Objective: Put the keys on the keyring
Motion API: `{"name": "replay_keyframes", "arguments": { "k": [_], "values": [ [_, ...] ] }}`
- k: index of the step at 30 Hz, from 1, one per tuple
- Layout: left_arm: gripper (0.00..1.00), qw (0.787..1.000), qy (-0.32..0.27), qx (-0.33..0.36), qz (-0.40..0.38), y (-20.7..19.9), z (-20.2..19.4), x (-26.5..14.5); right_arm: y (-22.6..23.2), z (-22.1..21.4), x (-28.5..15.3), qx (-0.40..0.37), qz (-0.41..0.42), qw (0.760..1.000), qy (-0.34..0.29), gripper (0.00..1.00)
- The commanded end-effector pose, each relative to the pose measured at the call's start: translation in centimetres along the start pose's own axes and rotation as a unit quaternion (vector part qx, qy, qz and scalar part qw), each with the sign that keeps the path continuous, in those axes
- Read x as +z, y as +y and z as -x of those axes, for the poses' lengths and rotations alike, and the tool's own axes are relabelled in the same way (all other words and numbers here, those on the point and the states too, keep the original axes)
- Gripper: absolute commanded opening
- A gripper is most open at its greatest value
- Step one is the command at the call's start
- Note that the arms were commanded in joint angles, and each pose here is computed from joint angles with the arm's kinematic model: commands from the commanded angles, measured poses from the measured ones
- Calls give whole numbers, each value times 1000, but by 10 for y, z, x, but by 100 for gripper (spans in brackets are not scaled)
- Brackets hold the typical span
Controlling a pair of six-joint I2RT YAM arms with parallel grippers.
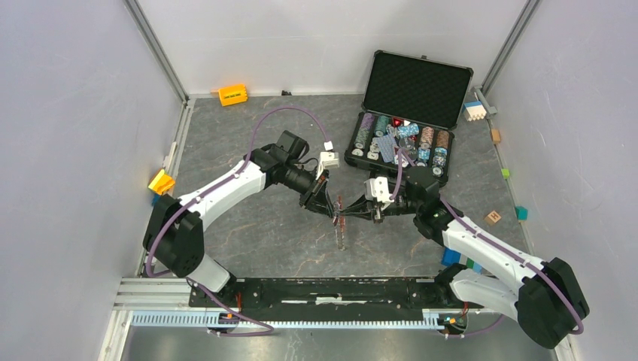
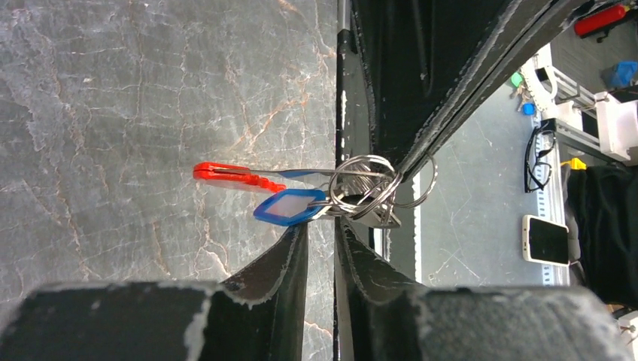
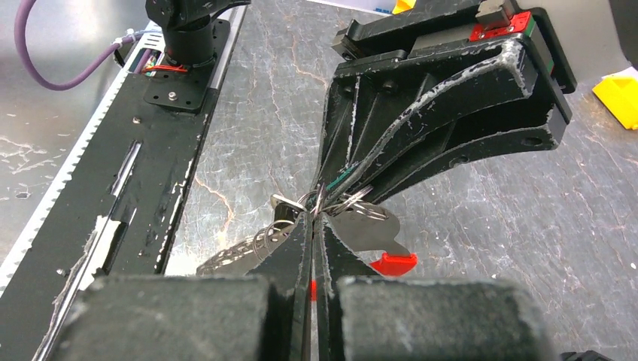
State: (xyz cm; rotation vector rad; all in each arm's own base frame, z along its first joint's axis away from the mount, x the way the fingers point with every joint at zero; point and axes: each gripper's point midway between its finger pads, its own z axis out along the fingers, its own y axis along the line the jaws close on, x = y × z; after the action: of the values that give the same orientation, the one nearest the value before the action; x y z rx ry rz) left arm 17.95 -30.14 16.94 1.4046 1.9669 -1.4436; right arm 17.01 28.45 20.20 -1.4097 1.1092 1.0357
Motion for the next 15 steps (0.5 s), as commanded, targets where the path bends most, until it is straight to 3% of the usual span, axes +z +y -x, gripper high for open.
{"name": "replay_keyframes", "arguments": {
  "k": [1, 15],
  "values": [
    [27, 999, -3, 42, 19, 3, 14, -10, -2, 20, -1, -32, 4, 999, -26, 0],
    [38, 984, 17, 164, 66, -13, 10, -45, -10, 13, 1, -19, -8, 1000, -8, 0]
  ]
}}
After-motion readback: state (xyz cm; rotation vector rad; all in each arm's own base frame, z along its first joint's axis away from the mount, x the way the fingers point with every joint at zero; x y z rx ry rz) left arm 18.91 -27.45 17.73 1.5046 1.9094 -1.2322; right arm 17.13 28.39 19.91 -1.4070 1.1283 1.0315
